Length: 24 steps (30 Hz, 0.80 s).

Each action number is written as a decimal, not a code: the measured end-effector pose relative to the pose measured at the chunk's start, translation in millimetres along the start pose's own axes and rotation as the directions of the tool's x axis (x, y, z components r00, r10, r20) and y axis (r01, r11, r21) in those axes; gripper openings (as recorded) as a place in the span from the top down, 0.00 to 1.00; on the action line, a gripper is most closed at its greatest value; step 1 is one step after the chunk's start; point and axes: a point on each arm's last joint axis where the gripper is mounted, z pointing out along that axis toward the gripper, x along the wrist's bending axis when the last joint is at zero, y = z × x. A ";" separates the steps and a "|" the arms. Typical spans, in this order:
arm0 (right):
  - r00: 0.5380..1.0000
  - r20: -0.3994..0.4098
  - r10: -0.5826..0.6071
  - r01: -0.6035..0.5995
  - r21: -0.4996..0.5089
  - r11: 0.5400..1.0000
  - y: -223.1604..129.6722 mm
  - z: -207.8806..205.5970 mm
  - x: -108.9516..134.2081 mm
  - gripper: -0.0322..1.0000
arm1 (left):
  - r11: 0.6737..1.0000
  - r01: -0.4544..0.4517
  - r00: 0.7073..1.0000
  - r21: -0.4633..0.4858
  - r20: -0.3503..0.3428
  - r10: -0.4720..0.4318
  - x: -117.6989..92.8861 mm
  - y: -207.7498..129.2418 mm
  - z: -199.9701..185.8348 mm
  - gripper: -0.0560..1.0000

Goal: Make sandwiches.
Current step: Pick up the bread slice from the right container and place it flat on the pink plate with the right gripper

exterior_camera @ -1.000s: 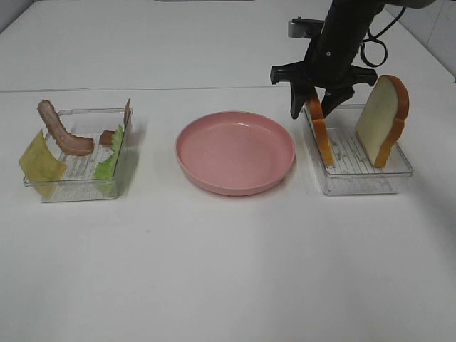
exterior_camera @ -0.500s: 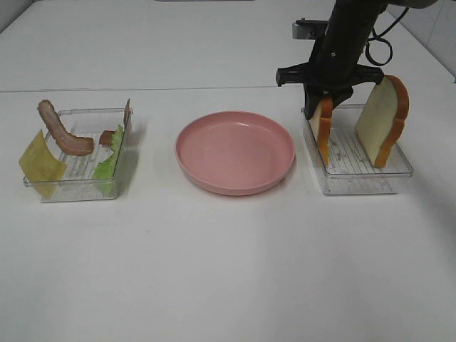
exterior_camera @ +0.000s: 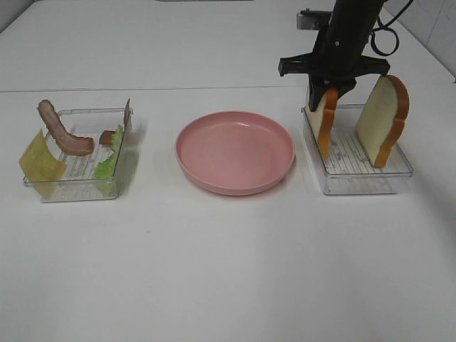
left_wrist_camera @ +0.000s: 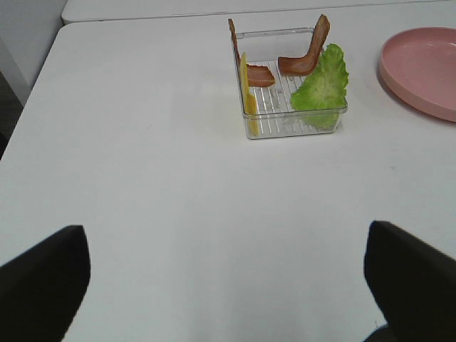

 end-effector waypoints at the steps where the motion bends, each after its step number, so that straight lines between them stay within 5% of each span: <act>1: 1.000 0.000 0.000 0.000 0.000 1.000 0.0 0.0 0.0 0.76 | 1.000 0.000 1.000 0.000 0.000 0.000 0.0 0.0 0.0 0.01; 14: 0.991 -0.136 0.007 -0.033 -0.185 0.982 -8.3 -99.2 12.8 0.76 | 1.000 0.000 1.000 0.000 0.000 0.000 0.0 0.0 0.0 0.01; 20: 0.952 -0.306 -0.022 -0.044 -0.207 0.977 -19.2 -130.8 27.1 0.76 | 1.000 0.000 1.000 0.000 0.000 0.000 0.0 0.0 0.0 0.01; 24: 0.903 -0.428 -0.027 -0.030 -0.126 0.992 -29.5 -116.2 38.8 0.76 | 1.000 0.000 1.000 0.000 0.000 0.000 0.0 0.0 0.0 0.01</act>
